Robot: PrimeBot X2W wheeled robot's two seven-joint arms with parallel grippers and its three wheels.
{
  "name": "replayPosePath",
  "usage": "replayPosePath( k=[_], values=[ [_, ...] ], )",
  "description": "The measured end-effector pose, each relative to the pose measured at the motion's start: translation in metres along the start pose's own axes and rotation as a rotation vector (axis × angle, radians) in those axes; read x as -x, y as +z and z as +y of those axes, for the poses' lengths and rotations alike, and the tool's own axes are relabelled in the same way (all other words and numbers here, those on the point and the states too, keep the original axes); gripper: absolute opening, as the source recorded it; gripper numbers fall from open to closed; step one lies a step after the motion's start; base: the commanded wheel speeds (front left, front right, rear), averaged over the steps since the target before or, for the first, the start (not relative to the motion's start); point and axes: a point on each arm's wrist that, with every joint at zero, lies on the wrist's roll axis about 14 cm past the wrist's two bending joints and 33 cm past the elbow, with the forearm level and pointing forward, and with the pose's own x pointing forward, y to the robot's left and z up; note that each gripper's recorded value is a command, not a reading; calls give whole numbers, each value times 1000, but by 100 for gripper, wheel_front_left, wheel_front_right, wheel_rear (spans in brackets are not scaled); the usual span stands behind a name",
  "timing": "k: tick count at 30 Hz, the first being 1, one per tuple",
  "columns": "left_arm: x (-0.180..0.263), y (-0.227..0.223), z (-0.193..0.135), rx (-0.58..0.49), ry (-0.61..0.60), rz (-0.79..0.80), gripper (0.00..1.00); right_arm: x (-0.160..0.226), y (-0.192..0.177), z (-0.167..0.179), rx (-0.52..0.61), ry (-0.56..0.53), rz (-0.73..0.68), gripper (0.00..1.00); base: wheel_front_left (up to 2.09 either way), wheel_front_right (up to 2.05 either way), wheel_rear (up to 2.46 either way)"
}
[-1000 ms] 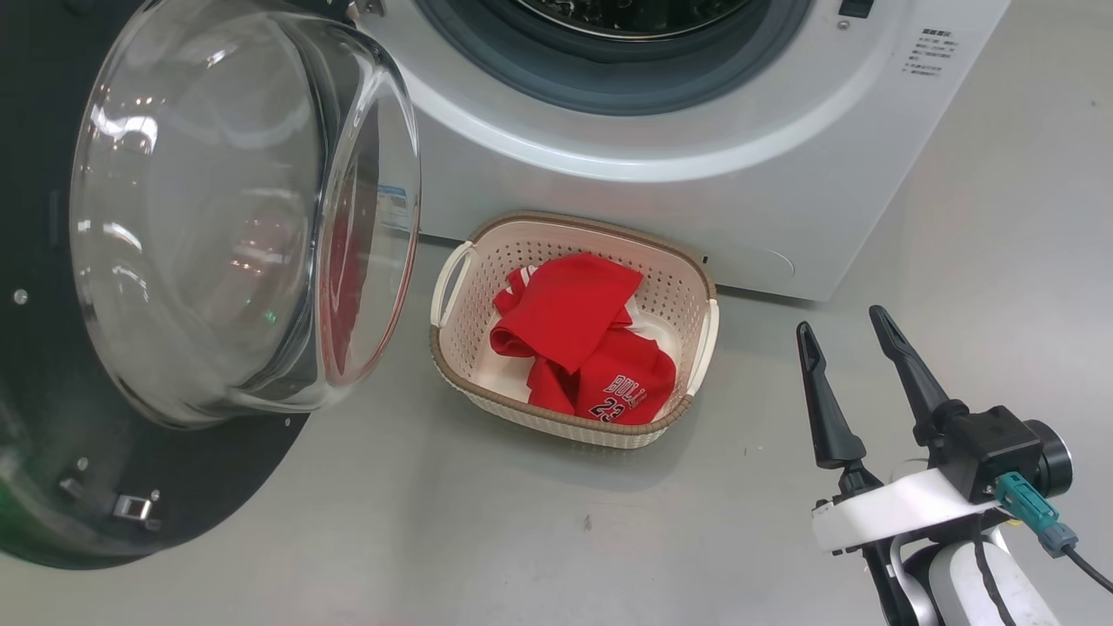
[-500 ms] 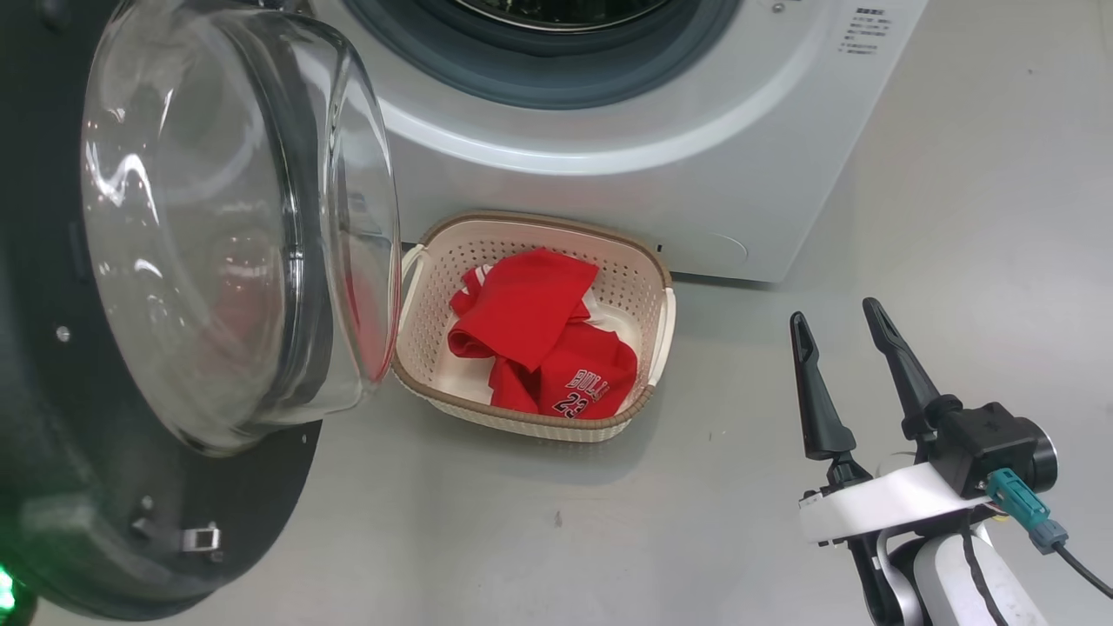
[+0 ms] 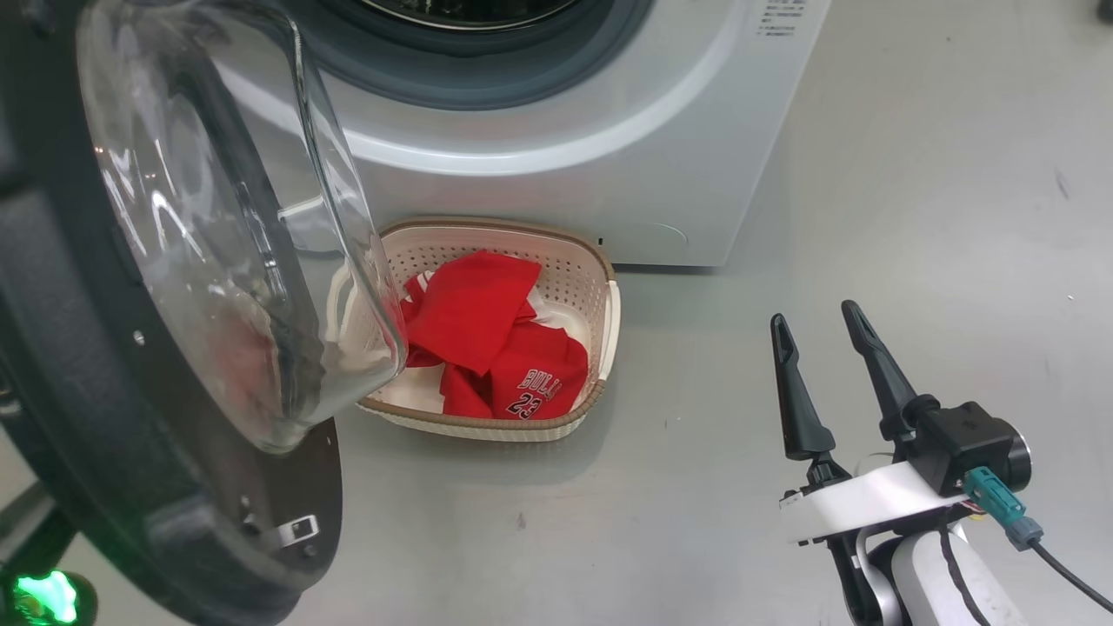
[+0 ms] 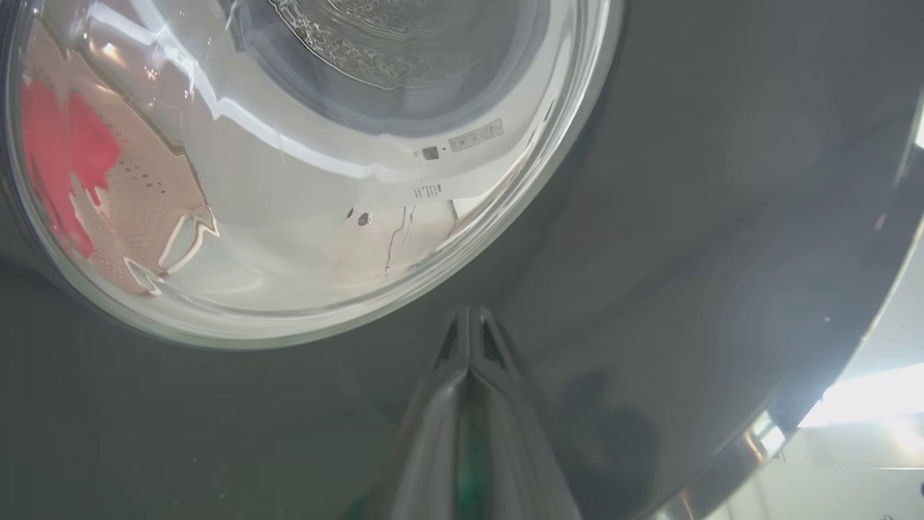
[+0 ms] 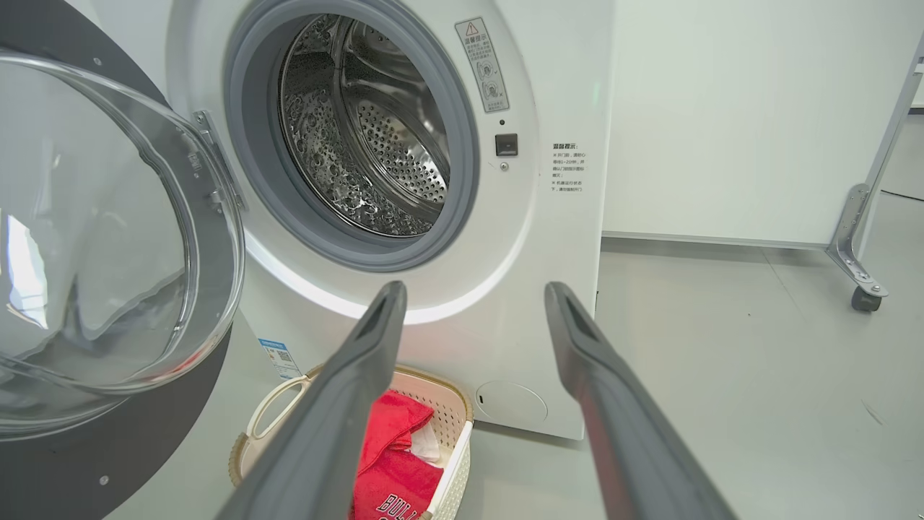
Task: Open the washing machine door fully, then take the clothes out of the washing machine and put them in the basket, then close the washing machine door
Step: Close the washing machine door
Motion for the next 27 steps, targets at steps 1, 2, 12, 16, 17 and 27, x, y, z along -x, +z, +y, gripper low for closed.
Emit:
replayPosePath(
  k=[1,2,12,16,17,27],
  values=[
    [-3,-4,1,6,-3,14,0,1,0,0,-2,-1,0,100,0,0,0],
    [-6,-8,2,13,-5,27,0,2,0,-1,-4,-4,-3,100,0,0,0],
    [-38,-45,10,45,-20,167,0,12,3,-10,-5,-40,-6,100,0,0,0],
    [-50,-52,12,59,-31,193,0,17,4,-17,-6,-64,-11,100,0,0,0],
    [-52,-54,13,62,-32,202,0,18,4,-18,-7,-68,-11,100,0,0,0],
    [-86,-76,18,132,-67,268,0,27,6,-35,-4,-126,-15,100,0,0,0]
  ],
)
